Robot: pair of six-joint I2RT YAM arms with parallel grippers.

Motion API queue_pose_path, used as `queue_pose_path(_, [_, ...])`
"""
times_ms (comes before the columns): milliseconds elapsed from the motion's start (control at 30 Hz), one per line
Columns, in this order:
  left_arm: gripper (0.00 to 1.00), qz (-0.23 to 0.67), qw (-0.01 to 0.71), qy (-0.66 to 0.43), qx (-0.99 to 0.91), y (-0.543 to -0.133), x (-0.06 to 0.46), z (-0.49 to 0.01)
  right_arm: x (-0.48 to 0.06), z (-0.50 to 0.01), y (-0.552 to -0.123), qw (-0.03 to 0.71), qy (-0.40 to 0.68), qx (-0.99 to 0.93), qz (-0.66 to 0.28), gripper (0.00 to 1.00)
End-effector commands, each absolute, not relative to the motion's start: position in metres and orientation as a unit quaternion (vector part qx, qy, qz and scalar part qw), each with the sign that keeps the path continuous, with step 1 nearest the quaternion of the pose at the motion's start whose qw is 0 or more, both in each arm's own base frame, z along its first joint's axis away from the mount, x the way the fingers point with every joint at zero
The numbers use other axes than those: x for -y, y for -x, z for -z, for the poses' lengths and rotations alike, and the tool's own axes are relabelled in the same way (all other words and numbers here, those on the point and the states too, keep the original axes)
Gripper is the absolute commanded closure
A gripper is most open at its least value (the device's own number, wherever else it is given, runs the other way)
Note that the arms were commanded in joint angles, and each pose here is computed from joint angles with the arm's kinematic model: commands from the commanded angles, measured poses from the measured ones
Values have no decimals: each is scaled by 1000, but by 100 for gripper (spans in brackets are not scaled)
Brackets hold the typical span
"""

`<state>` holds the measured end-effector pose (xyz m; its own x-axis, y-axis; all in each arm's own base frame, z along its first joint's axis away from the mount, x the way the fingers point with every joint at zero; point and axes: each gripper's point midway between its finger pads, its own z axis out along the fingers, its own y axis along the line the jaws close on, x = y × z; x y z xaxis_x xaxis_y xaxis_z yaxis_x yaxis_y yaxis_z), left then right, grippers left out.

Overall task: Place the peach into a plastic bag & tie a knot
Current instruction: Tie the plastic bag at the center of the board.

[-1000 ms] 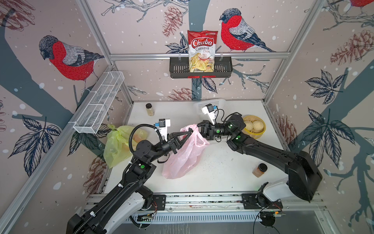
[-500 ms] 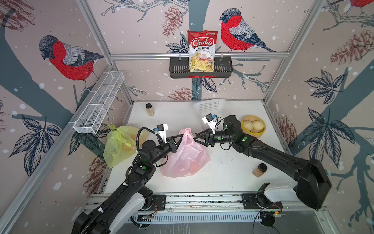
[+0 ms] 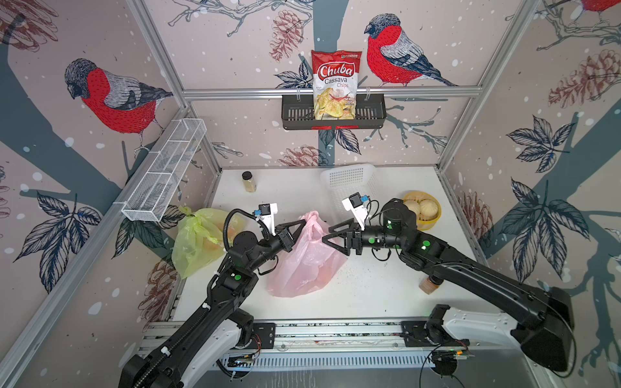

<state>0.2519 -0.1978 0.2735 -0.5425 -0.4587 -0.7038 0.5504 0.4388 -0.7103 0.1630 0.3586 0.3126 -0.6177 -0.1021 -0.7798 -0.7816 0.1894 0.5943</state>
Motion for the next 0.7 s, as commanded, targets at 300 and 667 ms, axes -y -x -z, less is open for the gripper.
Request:
queue_pose_path(300, [100,534,488,-46,-688,-249,198,-289,-383,-308,-174,295,313,-716,-550,83])
queue_pose_path(667, [100,239,576,-42,-781,-323,150,-336,-354,-304,-149,308,323,-718,-534,100])
